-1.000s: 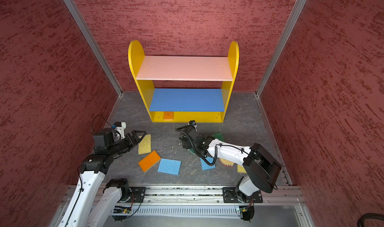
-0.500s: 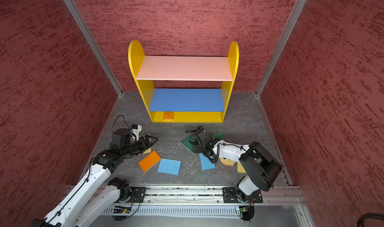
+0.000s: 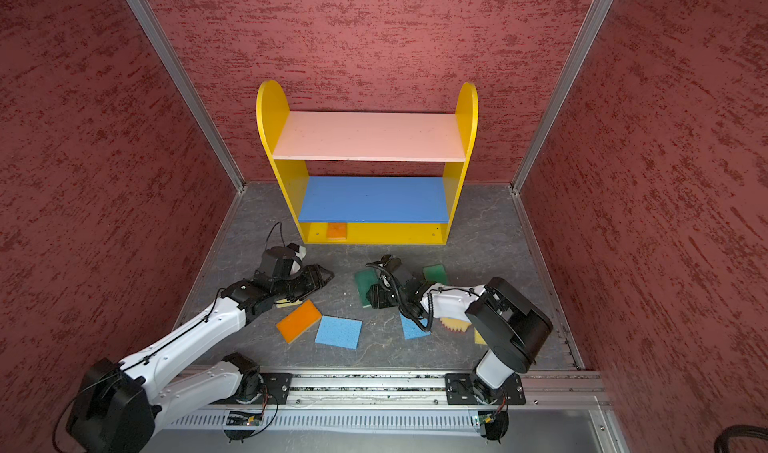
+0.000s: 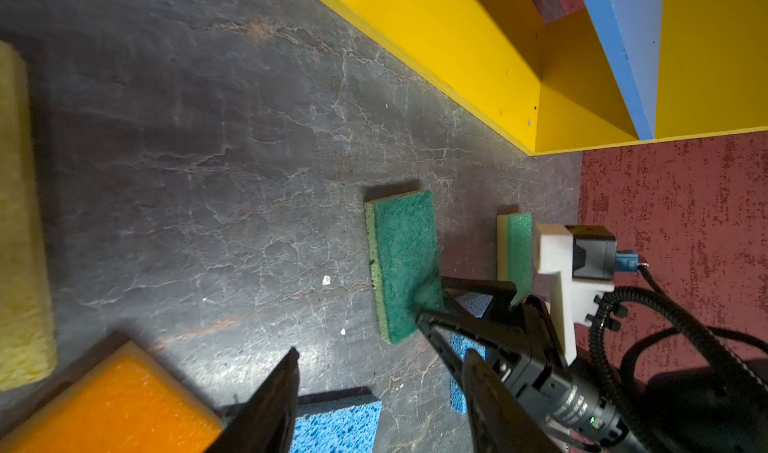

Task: Place and organize the cleaning sponges onto the shelf
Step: 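Lower the right gripper onto the green sponge while the left gripper reaches toward it, then grasp the green scouring sponge with the right gripper and carry it to the shelf base, then stand the green sponge upright beside the cream-and-orange sponge with the right gripper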

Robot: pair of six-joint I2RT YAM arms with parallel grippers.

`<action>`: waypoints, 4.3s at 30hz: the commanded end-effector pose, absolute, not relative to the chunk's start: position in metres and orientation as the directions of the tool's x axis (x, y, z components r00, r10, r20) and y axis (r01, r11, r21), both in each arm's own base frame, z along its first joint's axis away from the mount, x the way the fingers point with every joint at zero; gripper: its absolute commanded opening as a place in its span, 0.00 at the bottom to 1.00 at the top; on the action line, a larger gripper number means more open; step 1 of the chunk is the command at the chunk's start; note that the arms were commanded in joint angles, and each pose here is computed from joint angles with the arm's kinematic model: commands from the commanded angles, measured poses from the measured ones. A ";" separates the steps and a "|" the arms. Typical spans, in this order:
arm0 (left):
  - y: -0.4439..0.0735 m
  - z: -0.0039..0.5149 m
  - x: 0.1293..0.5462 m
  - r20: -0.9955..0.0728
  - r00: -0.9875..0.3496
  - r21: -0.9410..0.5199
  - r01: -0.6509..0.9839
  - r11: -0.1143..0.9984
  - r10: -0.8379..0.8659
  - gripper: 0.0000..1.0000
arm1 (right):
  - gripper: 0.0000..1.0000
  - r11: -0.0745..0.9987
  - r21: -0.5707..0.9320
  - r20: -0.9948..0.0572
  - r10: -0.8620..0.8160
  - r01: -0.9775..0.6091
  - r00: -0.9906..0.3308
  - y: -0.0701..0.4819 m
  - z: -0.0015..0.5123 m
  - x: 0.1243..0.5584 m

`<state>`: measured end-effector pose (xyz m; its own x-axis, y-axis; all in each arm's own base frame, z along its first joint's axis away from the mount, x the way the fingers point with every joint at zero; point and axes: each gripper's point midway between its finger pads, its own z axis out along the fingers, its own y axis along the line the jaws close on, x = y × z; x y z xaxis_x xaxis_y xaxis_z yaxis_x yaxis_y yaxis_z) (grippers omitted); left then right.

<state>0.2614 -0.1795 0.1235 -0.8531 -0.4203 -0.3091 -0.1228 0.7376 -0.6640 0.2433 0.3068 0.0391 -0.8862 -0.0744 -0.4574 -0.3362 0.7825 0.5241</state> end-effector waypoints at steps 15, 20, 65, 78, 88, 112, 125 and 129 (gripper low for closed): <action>-0.197 0.136 0.273 -0.368 -0.848 -0.688 -0.028 0.725 -0.381 0.62 | 0.52 0.864 0.503 -0.341 0.174 -0.023 -0.924 0.304 0.006 0.251; -0.193 0.123 0.261 -0.342 -0.860 -0.689 -0.045 0.724 -0.379 0.54 | 0.31 0.875 0.484 -0.340 0.184 -0.004 -0.922 0.309 0.000 0.260; -0.137 0.124 0.258 -0.368 -0.796 -0.672 -0.129 0.729 -0.480 0.67 | 0.00 0.950 0.255 -0.796 0.102 -0.179 -0.597 0.292 0.067 0.429; -0.114 0.127 0.249 -0.359 -0.761 -0.690 -0.173 0.703 -0.540 0.65 | 0.20 0.960 0.253 -0.789 0.133 -0.120 -0.600 0.277 0.059 0.449; -0.113 0.131 0.254 -0.369 -0.757 -0.690 -0.167 0.705 -0.540 0.64 | 0.36 0.930 0.336 -0.792 0.194 -0.149 -0.580 0.273 0.097 0.433; -0.116 0.114 0.256 -0.331 -0.774 -0.694 -0.188 0.696 -0.539 0.64 | 0.00 0.835 0.512 -0.643 0.218 -0.200 -0.734 0.311 0.049 0.364; -0.117 0.112 0.254 -0.323 -0.779 -0.694 -0.190 0.694 -0.537 0.64 | 0.00 0.826 0.540 -0.609 0.251 -0.162 -0.752 0.324 0.021 0.379; -0.116 0.110 0.253 -0.321 -0.781 -0.692 -0.193 0.695 -0.536 0.64 | 0.00 0.828 0.539 -0.621 0.271 -0.151 -0.735 0.323 0.017 0.388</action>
